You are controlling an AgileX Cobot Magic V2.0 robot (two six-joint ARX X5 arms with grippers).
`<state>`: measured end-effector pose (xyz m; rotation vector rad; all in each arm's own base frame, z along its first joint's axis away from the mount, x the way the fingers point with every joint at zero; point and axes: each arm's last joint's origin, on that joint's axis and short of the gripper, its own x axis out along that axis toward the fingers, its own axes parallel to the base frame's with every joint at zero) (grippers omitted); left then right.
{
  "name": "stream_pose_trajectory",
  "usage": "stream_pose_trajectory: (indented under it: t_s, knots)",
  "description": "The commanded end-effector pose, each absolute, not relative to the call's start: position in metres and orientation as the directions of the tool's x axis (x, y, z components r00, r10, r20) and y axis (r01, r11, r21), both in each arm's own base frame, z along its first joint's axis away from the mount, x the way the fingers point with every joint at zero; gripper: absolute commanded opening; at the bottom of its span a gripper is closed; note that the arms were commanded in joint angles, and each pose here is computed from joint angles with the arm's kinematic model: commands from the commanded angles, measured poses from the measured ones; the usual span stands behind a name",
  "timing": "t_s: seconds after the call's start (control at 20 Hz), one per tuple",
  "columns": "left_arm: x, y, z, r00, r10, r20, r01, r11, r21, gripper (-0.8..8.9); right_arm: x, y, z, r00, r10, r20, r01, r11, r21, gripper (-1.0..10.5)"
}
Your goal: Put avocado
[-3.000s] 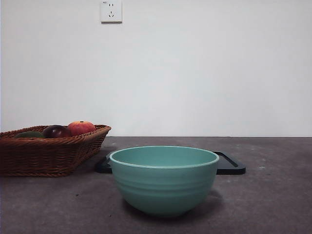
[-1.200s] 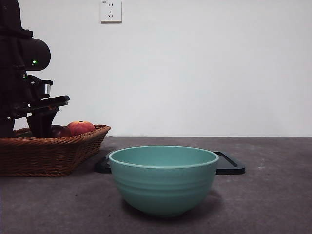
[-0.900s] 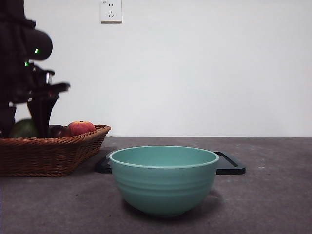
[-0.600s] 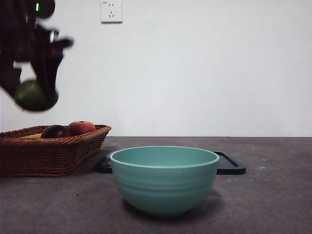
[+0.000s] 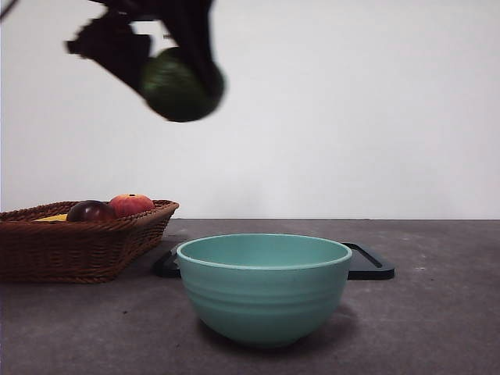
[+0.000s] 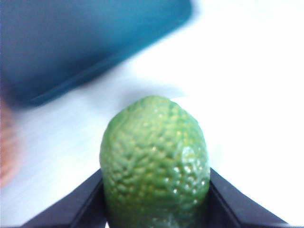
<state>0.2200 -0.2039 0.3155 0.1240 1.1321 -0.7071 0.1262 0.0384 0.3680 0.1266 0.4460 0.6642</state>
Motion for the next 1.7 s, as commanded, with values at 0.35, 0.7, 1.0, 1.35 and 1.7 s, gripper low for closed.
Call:
stream_pose_trajectory:
  t_s: [0.35, 0.7, 1.0, 1.35, 1.7]
  knots:
    - [0.213, -0.280, 0.253, 0.081, -0.399, -0.913, 0.667, 0.703, -0.248, 1.18, 0.125, 0.039, 0.374, 0.700, 0.627, -0.340, -0.575, 0.778, 0.251, 5.7]
    - [0.214, -0.301, 0.207, 0.002, -0.299, -0.954, 0.680, 0.700, -0.218, 1.18, 0.125, 0.039, 0.374, 0.700, 0.627, -0.340, -0.575, 0.778, 0.251, 5.7]
    - [0.218, -0.303, 0.193, 0.052, -0.212, -0.976, 0.674, 0.728, -0.122, 1.17, 0.125, 0.039, 0.374, 0.700, 0.627, -0.340, -0.575, 0.778, 0.251, 5.7]
    - [0.217, -0.303, 0.192, 0.050, -0.211, -0.976, 0.676, 0.727, -0.123, 1.35, 0.126, 0.039, 0.374, 0.700, 0.627, -0.340, -0.575, 0.778, 0.251, 5.7]
    - [0.216, -0.303, 0.196, 0.046, -0.207, -0.977, 0.676, 0.727, -0.122, 4.94, 0.125, 0.039, 0.374, 0.701, 0.626, -0.340, -0.574, 0.779, 0.250, 5.7]
